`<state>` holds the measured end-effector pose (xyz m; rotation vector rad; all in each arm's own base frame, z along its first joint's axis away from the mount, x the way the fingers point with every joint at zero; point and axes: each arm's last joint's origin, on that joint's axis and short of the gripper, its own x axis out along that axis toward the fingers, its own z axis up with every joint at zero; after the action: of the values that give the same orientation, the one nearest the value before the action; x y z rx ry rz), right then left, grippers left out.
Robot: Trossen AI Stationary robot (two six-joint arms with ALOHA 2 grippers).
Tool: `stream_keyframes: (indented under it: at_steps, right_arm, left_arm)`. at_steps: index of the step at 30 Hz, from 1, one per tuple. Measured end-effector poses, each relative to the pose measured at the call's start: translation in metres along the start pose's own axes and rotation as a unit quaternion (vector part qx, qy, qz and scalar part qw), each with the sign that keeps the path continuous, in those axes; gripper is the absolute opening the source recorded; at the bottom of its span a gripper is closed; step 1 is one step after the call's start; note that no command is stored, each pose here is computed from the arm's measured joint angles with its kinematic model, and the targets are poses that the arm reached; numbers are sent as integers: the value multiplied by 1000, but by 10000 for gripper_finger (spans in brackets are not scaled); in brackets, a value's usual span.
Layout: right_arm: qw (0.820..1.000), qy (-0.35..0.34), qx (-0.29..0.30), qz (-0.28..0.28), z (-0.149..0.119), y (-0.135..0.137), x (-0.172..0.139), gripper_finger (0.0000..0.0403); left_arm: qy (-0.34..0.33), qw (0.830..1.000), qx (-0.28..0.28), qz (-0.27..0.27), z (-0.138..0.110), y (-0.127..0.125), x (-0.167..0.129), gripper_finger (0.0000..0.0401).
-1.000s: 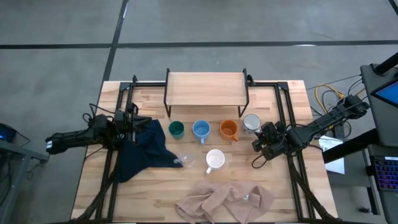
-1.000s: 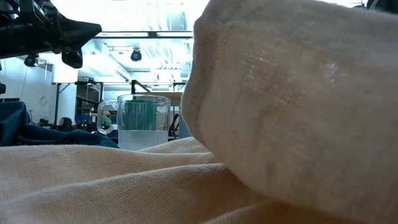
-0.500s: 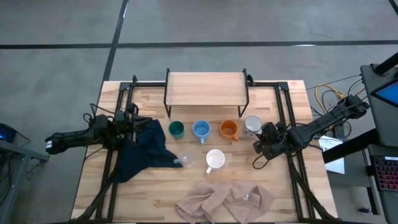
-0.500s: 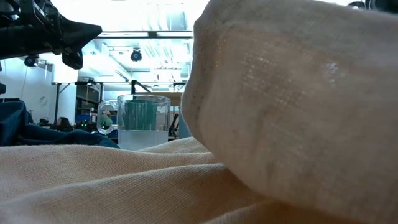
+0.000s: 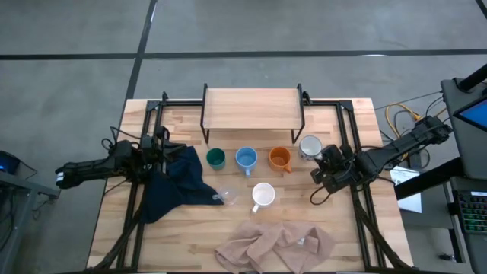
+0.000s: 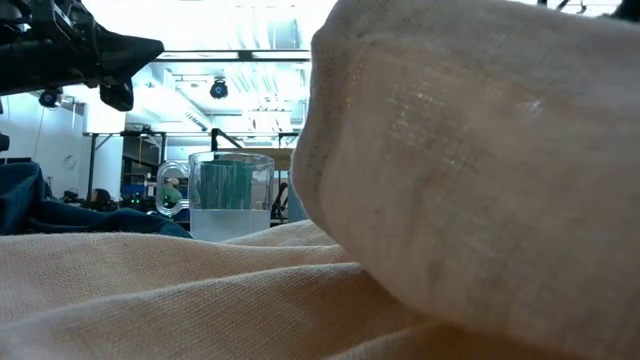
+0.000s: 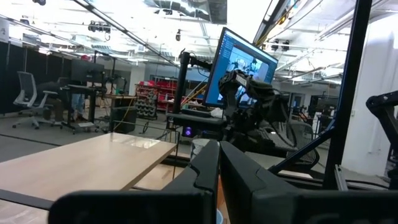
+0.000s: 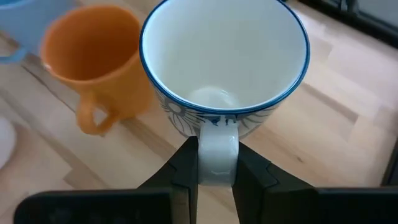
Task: Stack small to large cups/mugs on shelf
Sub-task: Put the white patterned mug on the shelf
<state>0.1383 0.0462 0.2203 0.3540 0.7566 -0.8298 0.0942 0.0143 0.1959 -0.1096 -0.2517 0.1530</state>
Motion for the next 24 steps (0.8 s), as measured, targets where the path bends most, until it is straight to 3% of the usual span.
stream_keyframes:
  at_steps: [14,24]
  right_arm:
    - [998,-46,-38,34,53,8,-49,56]
    - [992,-93,-80,21,111,50,-59,56]
  left_arm:
    - [0,1000,-5,-1,0,0,0,0]
    - [0,1000,-13,-1,0,0,0,0]
